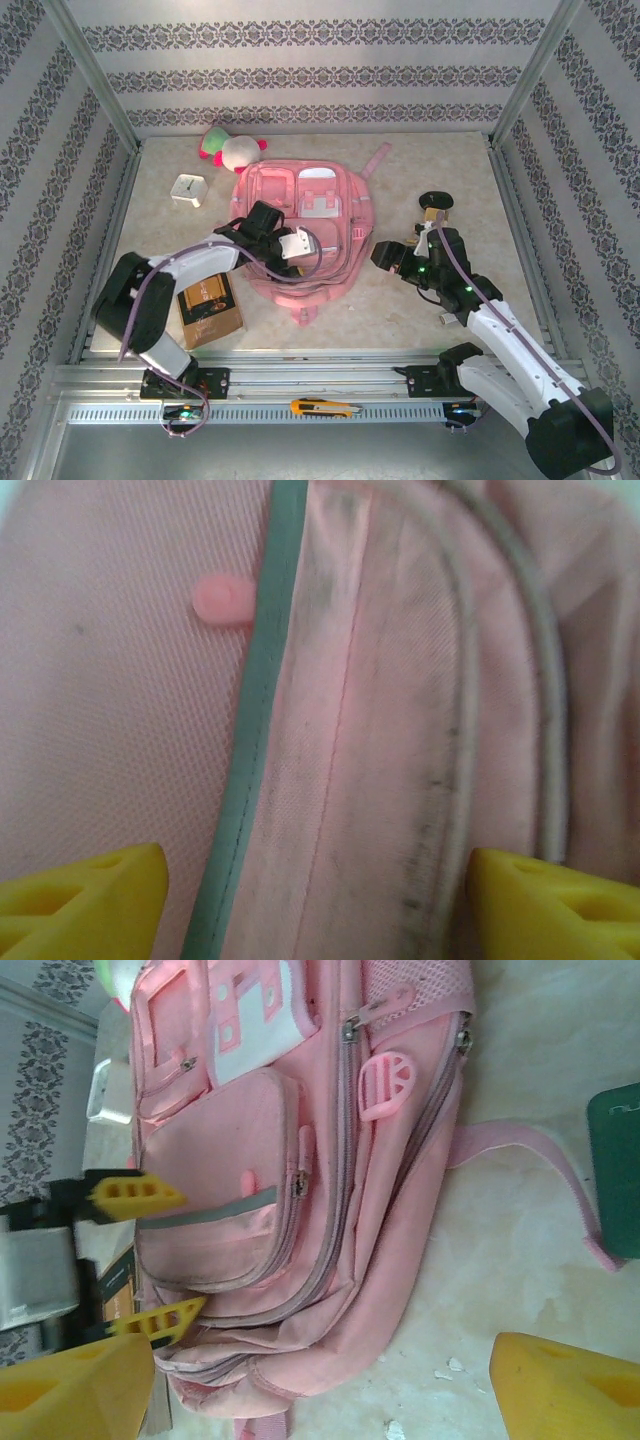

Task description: Pack books, pencil case, and school supplies into a backpack

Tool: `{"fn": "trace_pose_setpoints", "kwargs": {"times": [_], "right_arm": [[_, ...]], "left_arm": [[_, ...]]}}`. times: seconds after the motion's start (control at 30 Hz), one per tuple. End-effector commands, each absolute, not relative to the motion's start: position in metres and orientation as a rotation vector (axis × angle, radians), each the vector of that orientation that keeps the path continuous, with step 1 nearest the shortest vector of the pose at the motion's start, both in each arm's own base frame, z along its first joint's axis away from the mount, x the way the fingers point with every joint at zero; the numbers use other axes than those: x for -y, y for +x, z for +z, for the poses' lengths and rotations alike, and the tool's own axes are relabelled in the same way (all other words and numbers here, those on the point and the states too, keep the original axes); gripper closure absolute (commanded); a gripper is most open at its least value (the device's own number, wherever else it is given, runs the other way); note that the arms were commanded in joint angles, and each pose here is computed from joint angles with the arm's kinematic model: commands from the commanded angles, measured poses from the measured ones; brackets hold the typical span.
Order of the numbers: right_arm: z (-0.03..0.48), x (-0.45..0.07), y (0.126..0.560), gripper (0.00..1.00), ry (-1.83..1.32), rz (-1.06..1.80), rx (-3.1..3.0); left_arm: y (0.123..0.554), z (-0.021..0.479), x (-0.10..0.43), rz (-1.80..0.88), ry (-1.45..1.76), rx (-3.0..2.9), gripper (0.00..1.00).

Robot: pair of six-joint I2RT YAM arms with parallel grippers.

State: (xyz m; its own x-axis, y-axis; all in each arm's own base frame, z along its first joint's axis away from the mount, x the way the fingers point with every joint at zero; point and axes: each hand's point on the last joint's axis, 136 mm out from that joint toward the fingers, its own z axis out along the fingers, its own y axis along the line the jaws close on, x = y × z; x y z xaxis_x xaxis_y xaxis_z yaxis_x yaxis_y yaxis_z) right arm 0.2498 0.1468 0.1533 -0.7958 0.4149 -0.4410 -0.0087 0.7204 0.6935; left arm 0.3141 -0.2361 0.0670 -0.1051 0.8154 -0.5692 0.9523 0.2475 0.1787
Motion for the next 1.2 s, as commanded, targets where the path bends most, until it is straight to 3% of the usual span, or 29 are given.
{"fn": "trace_pose_setpoints", "kwargs": {"times": [0.0, 0.03, 0.17, 0.23, 0.37, 0.63, 0.83, 1.17], "right_arm": [[0.158, -0.149, 0.253, 0.13, 0.314, 0.961, -2.285], [0.157, -0.150, 0.253, 0.13, 0.312, 0.965, -2.283], [0.156, -0.153, 0.250, 0.13, 0.302, 0.973, -2.291], [0.156, -0.155, 0.249, 0.13, 0.305, 0.976, -2.292], [0.159, -0.163, 0.247, 0.14, 0.306, 1.008, -2.302], [0.162, -0.192, 0.242, 0.14, 0.408, 1.160, -2.364], [0.181, -0.211, 0.250, 0.15, 0.530, 1.429, -2.201], [0.161, -0.218, 0.260, 0.20, 0.645, 1.428, -2.246]], "left_arm": [[0.327, 0.050, 0.234, -0.250, 1.684, -1.936, 0.26], [0.327, 0.047, 0.235, -0.266, 1.672, -1.954, 0.35], [0.326, 0.078, 0.244, -0.332, 1.556, -1.931, 0.84], [0.322, 0.104, 0.250, -0.383, 1.499, -1.893, 1.00], [0.314, 0.155, 0.256, -0.472, 1.390, -1.838, 1.00], [0.306, 0.203, 0.256, -0.534, 1.278, -1.812, 1.00], [0.303, 0.212, 0.264, -0.609, 1.256, -1.795, 1.00], [0.302, 0.217, 0.266, -0.636, 1.232, -1.783, 1.00]]}}
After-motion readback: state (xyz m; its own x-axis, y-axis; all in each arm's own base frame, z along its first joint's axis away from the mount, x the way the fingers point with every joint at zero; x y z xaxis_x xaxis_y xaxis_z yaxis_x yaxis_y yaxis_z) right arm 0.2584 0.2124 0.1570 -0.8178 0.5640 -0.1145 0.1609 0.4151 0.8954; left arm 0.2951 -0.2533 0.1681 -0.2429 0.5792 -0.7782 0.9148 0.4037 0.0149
